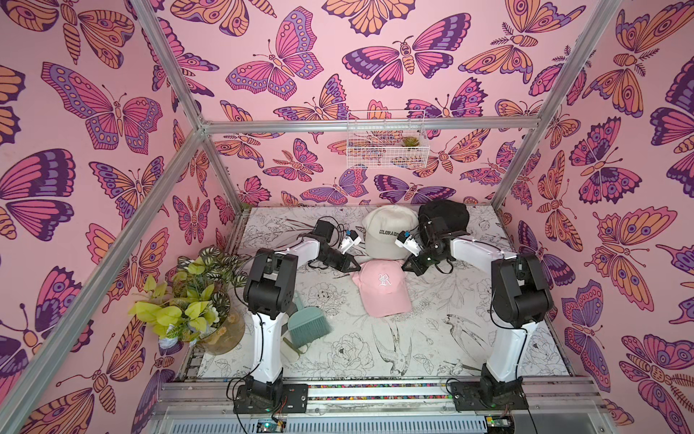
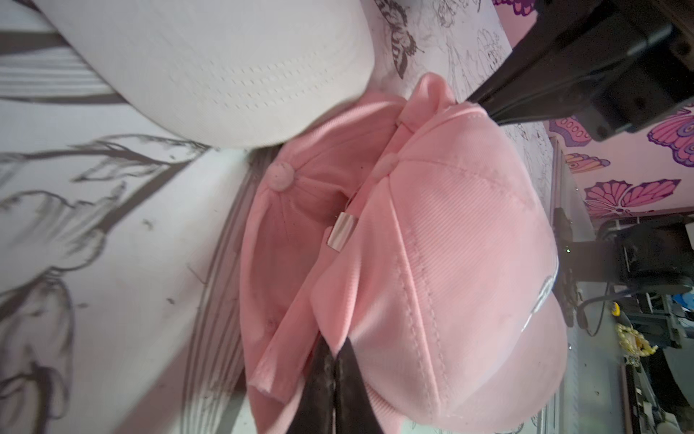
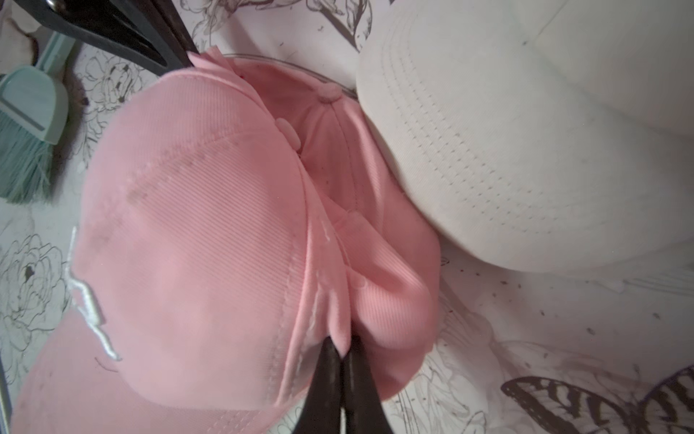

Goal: Stack the baseball caps by color
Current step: Place the baseball cap on the baseball cap.

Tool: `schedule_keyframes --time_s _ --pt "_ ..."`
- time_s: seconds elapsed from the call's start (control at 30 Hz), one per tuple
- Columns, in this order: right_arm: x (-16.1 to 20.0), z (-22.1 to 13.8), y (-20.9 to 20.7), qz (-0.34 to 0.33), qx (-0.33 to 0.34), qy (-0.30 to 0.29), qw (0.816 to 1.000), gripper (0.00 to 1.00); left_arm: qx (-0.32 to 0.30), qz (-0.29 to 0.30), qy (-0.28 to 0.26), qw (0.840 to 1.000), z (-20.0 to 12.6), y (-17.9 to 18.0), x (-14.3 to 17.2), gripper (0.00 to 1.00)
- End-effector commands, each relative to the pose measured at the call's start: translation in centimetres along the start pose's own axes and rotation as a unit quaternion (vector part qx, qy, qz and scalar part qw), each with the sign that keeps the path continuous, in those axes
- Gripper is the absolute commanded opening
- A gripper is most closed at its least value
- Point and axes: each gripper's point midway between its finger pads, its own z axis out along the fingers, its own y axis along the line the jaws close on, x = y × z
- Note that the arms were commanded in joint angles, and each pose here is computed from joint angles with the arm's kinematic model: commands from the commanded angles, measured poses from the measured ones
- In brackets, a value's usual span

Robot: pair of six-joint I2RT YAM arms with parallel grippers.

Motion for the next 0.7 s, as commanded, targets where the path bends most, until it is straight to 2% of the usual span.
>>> schedule_keyframes --time_s 0.0,0.17,0.37,0.43,0.57,0.63,0.67 --pt "-2.1 -1.0 -1.6 0.011 0.049 -0.017 0.999 0.00 -0.052 -0.019 -0.006 0.998 -1.0 3.3 -0.9 0.00" --pt "-3.1 -1.3 -1.5 0.013 0.059 -0.030 0.998 0.00 -0.051 -0.014 -0.025 0.998 -1.5 4.0 -2.9 0.00" --pt "-4.1 -1.7 -2.7 0.027 0.088 -0.044 0.995 0.03 -0.062 -0.010 -0.043 0.997 -2.2 4.2 -5.0 0.13" --pt "-4.8 -2.3 -2.3 0.029 0.082 -0.058 0.994 0.08 -0.063 -0.013 -0.053 0.997 -3.0 3.8 -5.7 0.26" --pt "-6.2 -4.6 -1.4 0.026 0.091 -0.098 0.991 0.30 -0.105 -0.021 -0.069 0.992 -5.5 3.4 -6.7 0.59" --pt "-6.7 -6.1 -1.4 0.031 0.107 -0.127 0.986 0.50 -0.133 -0.027 -0.086 0.987 -7.5 3.3 -7.1 0.74" --pt "-6.9 -6.7 -1.4 0.033 0.111 -0.141 0.983 0.54 -0.148 -0.032 -0.095 0.984 -8.6 3.4 -7.3 0.79"
